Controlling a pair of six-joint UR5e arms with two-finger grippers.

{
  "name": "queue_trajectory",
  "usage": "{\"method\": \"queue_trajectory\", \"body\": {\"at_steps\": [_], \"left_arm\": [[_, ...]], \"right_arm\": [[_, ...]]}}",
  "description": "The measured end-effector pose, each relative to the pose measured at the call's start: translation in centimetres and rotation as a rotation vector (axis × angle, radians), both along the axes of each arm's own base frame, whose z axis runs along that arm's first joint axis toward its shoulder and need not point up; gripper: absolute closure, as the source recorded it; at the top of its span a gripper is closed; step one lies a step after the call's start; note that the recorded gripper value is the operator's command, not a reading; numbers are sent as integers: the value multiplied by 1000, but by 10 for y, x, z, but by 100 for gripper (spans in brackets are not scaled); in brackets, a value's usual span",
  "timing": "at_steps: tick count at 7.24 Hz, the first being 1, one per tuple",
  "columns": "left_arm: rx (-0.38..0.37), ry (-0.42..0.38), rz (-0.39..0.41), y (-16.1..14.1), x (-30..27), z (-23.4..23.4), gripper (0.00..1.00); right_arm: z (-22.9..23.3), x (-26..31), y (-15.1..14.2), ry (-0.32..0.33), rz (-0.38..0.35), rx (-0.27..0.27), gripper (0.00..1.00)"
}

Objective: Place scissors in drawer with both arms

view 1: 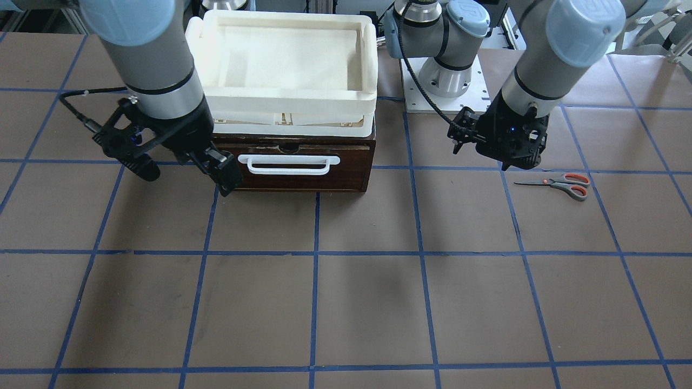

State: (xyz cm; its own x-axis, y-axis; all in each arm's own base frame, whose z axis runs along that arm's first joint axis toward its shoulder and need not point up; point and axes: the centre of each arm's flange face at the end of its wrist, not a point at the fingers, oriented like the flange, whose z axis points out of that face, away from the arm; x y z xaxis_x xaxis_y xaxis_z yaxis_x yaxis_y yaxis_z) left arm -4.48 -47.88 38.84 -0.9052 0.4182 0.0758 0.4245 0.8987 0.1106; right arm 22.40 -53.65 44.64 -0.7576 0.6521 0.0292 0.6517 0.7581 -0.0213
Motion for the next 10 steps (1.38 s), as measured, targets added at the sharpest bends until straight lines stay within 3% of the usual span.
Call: {"method": "queue_trajectory", "body": {"at_steps": [3, 6, 8, 10], "left_arm": [[108, 63, -420, 25, 120, -46, 0], [149, 81, -732, 61, 197, -80, 1], [93, 31, -841, 85, 222, -131, 1], [8, 92, -982, 96, 248, -164, 0]], "right_arm": [[-40, 47, 2, 20, -219, 54, 0], [-88, 89, 6, 69, -410, 119, 0], [-110, 97, 4, 96, -516, 148, 0], [-124, 101, 3, 99, -580, 184, 0]]}}
